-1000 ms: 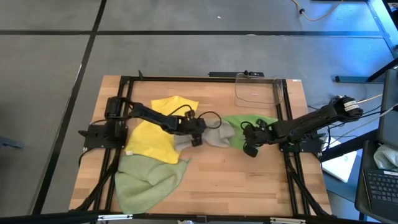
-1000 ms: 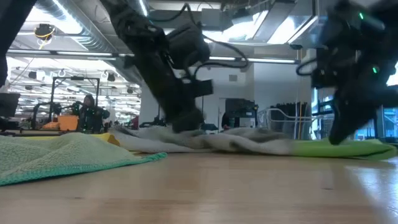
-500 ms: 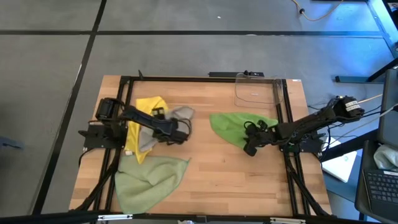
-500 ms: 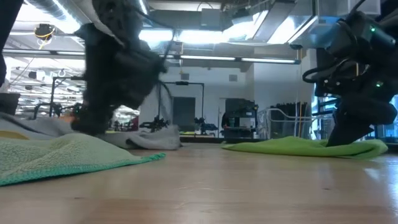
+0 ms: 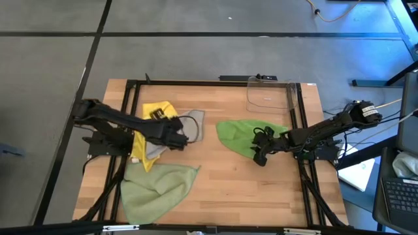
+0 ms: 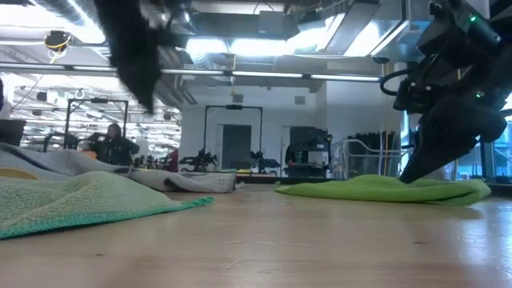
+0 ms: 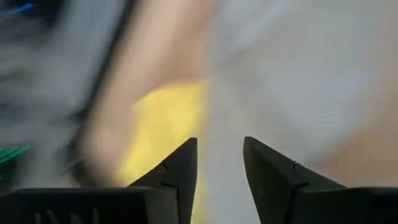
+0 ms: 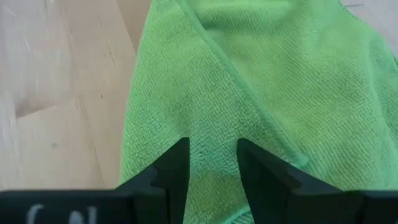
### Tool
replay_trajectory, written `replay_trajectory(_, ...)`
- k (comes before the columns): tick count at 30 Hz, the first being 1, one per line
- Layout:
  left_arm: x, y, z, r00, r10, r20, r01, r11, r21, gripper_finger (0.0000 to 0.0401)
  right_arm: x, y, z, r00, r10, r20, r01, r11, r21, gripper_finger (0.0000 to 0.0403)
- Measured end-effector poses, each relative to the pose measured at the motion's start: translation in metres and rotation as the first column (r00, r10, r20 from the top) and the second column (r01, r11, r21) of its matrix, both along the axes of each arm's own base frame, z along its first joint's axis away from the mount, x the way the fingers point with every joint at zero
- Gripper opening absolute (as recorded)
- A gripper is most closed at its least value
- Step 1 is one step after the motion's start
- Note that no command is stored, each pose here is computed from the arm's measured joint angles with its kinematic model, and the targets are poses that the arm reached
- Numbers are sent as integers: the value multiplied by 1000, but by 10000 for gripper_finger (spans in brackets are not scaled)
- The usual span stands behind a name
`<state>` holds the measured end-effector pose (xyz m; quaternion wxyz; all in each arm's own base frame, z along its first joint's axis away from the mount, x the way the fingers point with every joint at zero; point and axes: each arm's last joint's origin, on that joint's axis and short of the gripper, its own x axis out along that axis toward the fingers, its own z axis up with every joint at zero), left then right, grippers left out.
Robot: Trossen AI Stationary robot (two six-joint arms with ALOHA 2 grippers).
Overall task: Fold microfiber towels
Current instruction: Adjust the light green cloth
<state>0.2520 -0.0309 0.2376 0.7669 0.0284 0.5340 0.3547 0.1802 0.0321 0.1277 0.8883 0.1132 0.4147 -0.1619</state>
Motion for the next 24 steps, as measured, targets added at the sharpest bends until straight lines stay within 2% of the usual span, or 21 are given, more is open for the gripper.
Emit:
replay_trajectory(2,7,-17,11,982,-130,137,149,980,-135,124,0,0,0,1000,1,-1,-1,1000,2,137)
replay_trajectory(5,13,-48,19,910,-303,282,381,879,-286,124,0,1,0,1000,8,-3,-8,1000,13,137)
replay_trajectory(7,9,-68,19,879,-363,308,460,814,-354,124,0,1,0,1000,14,-3,-14,1000,18,137)
replay_trajectory(8,8,-77,17,877,-370,306,470,794,-385,124,0,2,0,1000,18,-3,-18,1000,18,137)
replay_trajectory(11,2,-99,-2,901,-365,234,433,755,-493,124,-1,5,0,999,33,-3,-33,999,20,137)
replay_trajectory(16,-2,-135,-35,920,-368,136,356,641,-680,124,-2,9,0,998,60,-5,-60,998,35,137)
replay_trajectory(21,-18,-166,-47,944,-329,23,209,542,-814,124,-3,12,0,998,58,-3,-58,997,50,137)
replay_trajectory(22,-23,-172,-48,944,-330,4,189,532,-826,124,-3,13,0,998,62,-3,-61,997,51,137)
replay_trajectory(24,-34,-181,-48,945,-325,-21,168,542,-823,124,-3,13,0,998,63,-3,-63,997,51,137)
